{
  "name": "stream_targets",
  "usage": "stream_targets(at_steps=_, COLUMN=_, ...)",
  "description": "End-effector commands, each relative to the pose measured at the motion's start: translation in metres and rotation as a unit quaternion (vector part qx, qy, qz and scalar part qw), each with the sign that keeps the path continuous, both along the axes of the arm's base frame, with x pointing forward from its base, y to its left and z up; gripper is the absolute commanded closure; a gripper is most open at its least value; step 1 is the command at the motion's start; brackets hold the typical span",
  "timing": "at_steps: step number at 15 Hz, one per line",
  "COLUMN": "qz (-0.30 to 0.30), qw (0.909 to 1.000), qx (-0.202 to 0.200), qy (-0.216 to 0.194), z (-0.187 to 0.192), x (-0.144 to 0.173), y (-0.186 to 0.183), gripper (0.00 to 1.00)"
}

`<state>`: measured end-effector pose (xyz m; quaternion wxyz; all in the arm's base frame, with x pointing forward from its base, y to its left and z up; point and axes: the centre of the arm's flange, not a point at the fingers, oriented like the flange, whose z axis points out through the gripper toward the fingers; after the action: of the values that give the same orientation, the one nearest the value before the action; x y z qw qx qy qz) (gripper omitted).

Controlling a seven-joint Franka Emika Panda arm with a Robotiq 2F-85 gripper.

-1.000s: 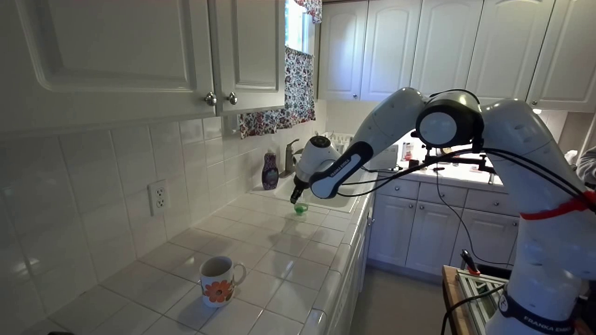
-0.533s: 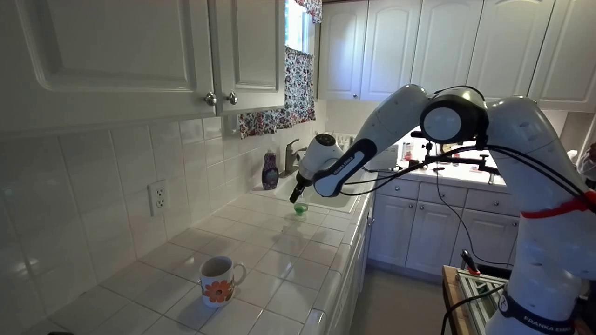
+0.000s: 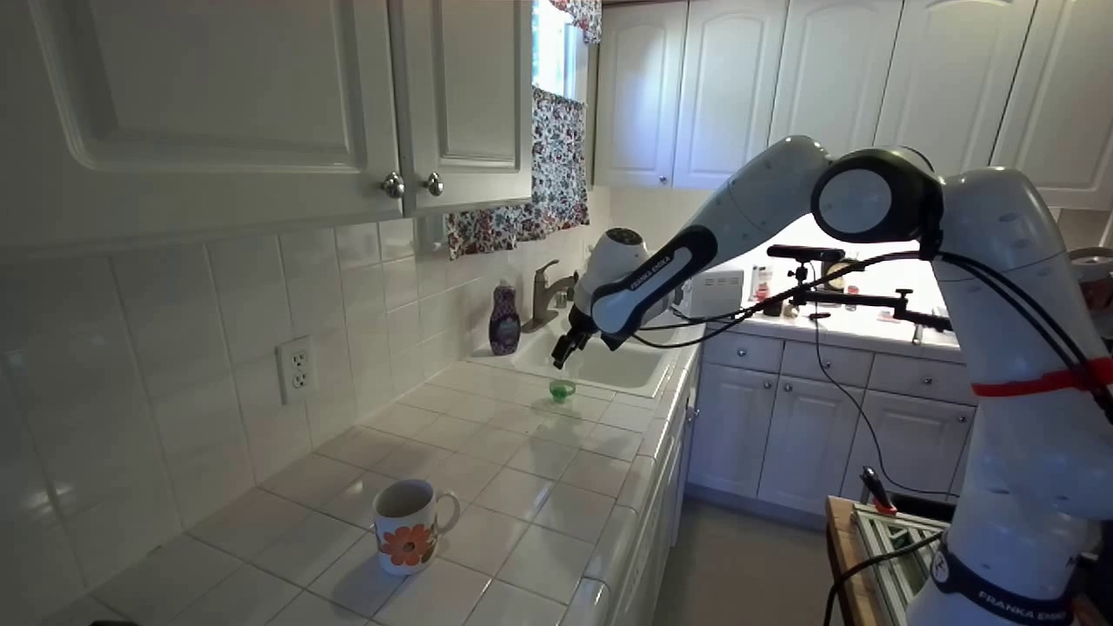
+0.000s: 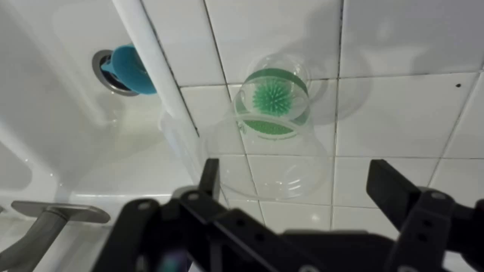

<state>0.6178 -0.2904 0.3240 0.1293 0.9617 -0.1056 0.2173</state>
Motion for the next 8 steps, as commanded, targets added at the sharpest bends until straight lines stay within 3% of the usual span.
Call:
stream_targets(at_steps=1, qz=-0.032, qw=0.9956, qx=0.088, qy=-0.006, z=0.006, x=-0.011, y=-0.019, gripper=0.0)
stream_targets(at_steps=4, qz=-0.079, qw=0.9855, qx=0.147, qy=-0.032, z=0.005, x=-0.018, y=-0.027, gripper=0.0)
stream_targets(at_steps=8, qz=-0.133, qw=0.9731, qx=0.18, qy=-0.054, z=0.011, x=-0.03, y=-0.038, gripper=0.0)
